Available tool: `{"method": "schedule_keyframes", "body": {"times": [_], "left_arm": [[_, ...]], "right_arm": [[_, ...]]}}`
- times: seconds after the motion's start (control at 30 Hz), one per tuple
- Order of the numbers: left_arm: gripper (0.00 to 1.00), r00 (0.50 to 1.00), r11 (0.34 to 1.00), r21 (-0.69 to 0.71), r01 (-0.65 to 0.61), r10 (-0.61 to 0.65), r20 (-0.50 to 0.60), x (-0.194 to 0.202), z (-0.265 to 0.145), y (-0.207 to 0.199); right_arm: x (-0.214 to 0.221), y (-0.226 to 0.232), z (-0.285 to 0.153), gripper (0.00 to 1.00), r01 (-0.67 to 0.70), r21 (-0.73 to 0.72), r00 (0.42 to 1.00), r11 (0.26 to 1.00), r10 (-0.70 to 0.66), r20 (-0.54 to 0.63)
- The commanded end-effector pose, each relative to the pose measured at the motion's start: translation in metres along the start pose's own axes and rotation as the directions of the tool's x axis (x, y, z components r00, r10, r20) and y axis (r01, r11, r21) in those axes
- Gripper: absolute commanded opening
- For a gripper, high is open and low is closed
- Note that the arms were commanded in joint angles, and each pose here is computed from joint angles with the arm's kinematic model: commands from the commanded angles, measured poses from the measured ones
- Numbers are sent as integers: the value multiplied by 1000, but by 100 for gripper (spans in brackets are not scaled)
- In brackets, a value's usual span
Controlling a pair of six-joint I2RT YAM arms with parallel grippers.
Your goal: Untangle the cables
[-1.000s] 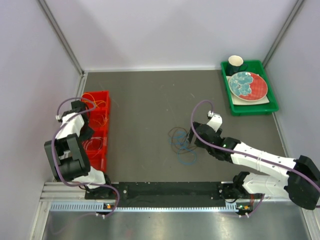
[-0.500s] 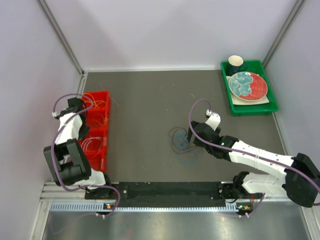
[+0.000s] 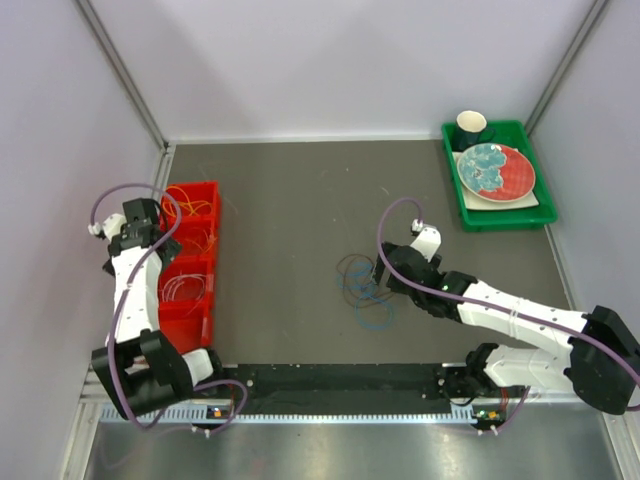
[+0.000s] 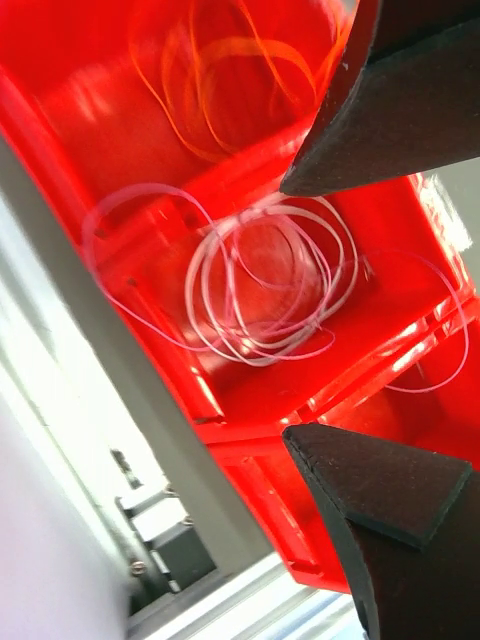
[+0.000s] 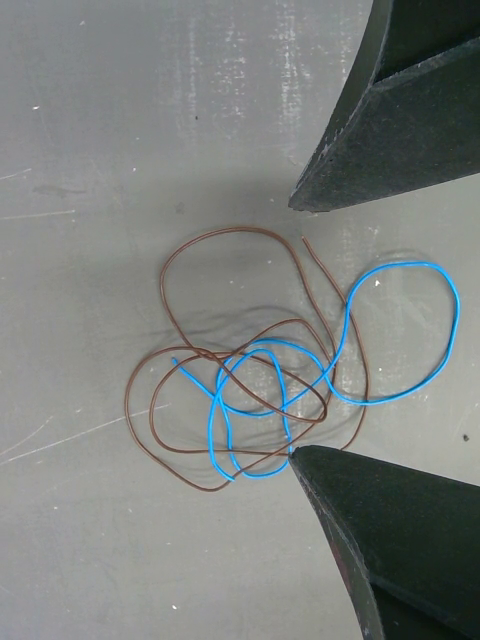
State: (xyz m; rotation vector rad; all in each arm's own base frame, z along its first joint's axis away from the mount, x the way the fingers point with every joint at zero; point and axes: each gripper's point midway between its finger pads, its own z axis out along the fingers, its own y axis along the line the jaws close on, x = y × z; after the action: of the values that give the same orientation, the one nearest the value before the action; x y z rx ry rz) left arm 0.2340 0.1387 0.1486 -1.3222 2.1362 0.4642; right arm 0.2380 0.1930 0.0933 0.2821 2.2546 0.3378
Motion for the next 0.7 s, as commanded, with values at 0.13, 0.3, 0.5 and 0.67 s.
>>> {"method": "schedule_keyframes", "body": {"times": [0.13,0.3,0.5,0.67], "left_arm": [[99,995,998,10,-59,59,-74,12,25,-15],[98,997,998,-30,-60,59,-43,6,40,-16],[89,999,994,-99,-34,32,-22,-6,48,-6],[81,999,987,-159,-16,11,-35,-7,57,4]], "right_arm": [[-15,16,-3,99,-13,-36,1000,999,14,23],[-16,18,-3,99,-13,-39,1000,999,14,22],[-14,18,-1,99,-2,-36,1000,999,2,13],[-10,19,3,99,20,-24,1000,1000,-21,-10]]}}
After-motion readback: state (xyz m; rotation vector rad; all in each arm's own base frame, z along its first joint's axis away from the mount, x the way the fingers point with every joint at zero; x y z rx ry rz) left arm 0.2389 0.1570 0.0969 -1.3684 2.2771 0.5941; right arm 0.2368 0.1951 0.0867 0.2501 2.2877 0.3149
